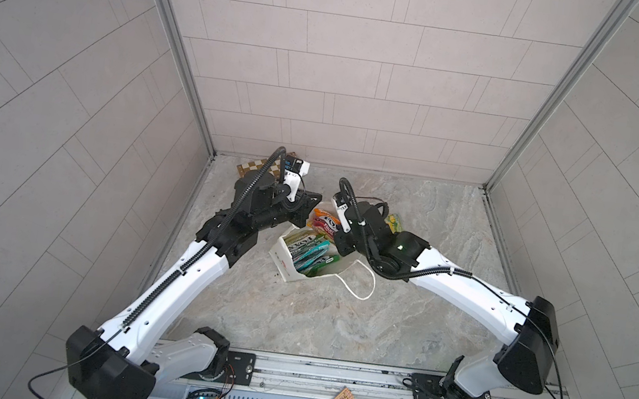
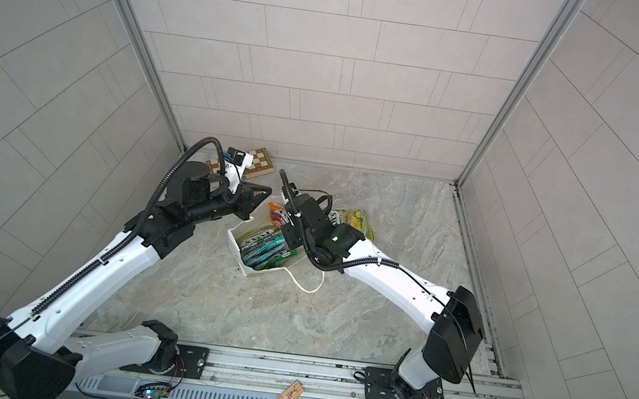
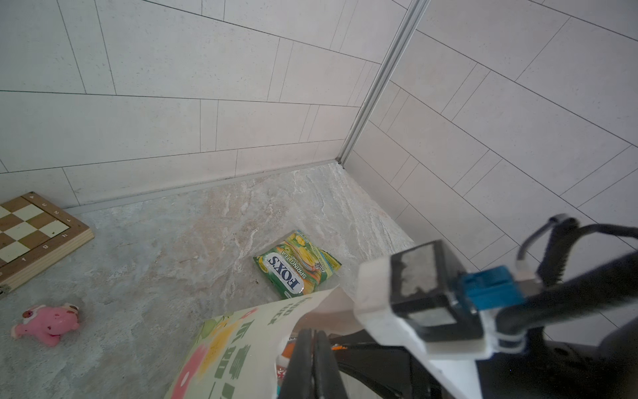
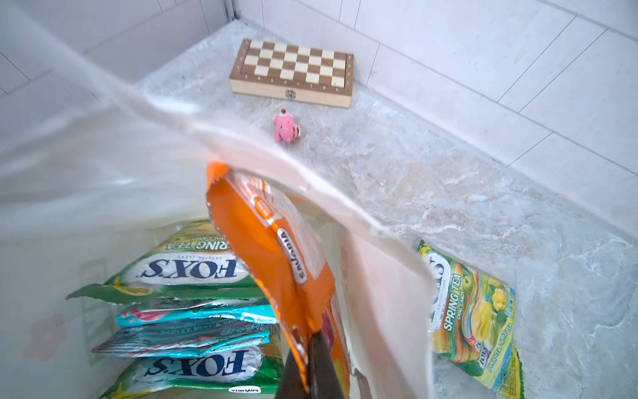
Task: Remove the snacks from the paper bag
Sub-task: 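Lift the orange packet out of the bag with the right gripper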
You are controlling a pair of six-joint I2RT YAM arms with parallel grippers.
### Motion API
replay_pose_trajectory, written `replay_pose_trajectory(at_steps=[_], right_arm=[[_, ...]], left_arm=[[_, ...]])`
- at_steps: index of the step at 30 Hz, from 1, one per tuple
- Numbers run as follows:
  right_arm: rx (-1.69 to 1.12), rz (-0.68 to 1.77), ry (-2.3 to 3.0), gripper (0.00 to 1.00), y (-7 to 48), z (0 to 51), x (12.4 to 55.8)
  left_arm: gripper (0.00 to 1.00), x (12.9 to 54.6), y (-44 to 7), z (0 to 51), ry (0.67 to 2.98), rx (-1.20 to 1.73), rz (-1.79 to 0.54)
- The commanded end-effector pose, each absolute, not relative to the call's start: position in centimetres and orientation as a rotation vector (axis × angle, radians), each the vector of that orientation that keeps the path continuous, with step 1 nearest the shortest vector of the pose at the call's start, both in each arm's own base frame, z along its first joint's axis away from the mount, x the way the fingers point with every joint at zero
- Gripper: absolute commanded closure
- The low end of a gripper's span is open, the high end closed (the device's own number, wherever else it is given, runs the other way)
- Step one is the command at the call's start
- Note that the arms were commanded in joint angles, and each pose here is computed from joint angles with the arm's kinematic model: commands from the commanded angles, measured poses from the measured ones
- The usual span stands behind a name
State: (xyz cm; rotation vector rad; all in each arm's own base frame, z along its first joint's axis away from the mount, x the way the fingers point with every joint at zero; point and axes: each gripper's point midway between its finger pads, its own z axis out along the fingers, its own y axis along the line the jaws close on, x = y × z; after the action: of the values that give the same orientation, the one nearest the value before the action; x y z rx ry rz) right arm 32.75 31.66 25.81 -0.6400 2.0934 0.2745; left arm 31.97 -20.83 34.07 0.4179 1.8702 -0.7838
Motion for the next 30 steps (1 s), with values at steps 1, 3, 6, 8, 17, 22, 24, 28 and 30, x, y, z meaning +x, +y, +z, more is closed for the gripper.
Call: replay_pose_trajectory(at_steps=[1, 3, 6, 8, 17, 22, 24, 28, 30], right_arm=[[-0.61, 0.35, 1.987, 1.0, 32.4, 29.7, 32.8], [-0.605, 0.367, 1.969, 1.0, 32.3, 30.4, 32.6], [-0.604, 0.401, 1.925, 1.0, 32.0, 32.2, 32.1], [-0.601, 0.412, 1.896, 1.0, 31.7, 33.6, 31.7], [-0.524, 0.352, 1.775, 1.0, 27.9, 39.6, 30.7], [-0.437, 0.312, 1.712, 1.0, 24.5, 42.7, 30.1], [-0.396, 0.293, 1.69, 1.0, 23.1, 43.7, 30.0], [-0.299, 0.255, 1.645, 1.0, 19.8, 45.9, 29.8], [-0.257, 0.227, 1.629, 1.0, 18.2, 46.6, 29.8]], left_arm=[[1.0, 32.0, -20.9, 35.8, 1.815, 0.429, -0.779], [1.0, 32.0, -20.9, 35.8, 1.816, 0.429, -0.78], [1.0, 32.0, -20.9, 35.8, 1.818, 0.43, -0.781], [1.0, 32.0, -20.9, 35.7, 1.82, 0.43, -0.781], [1.0, 32.1, -21.0, 35.7, 1.822, 0.433, -0.782], [1.0, 32.0, -21.1, 35.7, 1.821, 0.434, -0.787], [1.0, 32.0, -21.1, 35.8, 1.82, 0.436, -0.788], [1.0, 32.0, -21.1, 35.7, 1.822, 0.436, -0.791], [1.0, 32.0, -21.1, 35.7, 1.824, 0.435, -0.791]])
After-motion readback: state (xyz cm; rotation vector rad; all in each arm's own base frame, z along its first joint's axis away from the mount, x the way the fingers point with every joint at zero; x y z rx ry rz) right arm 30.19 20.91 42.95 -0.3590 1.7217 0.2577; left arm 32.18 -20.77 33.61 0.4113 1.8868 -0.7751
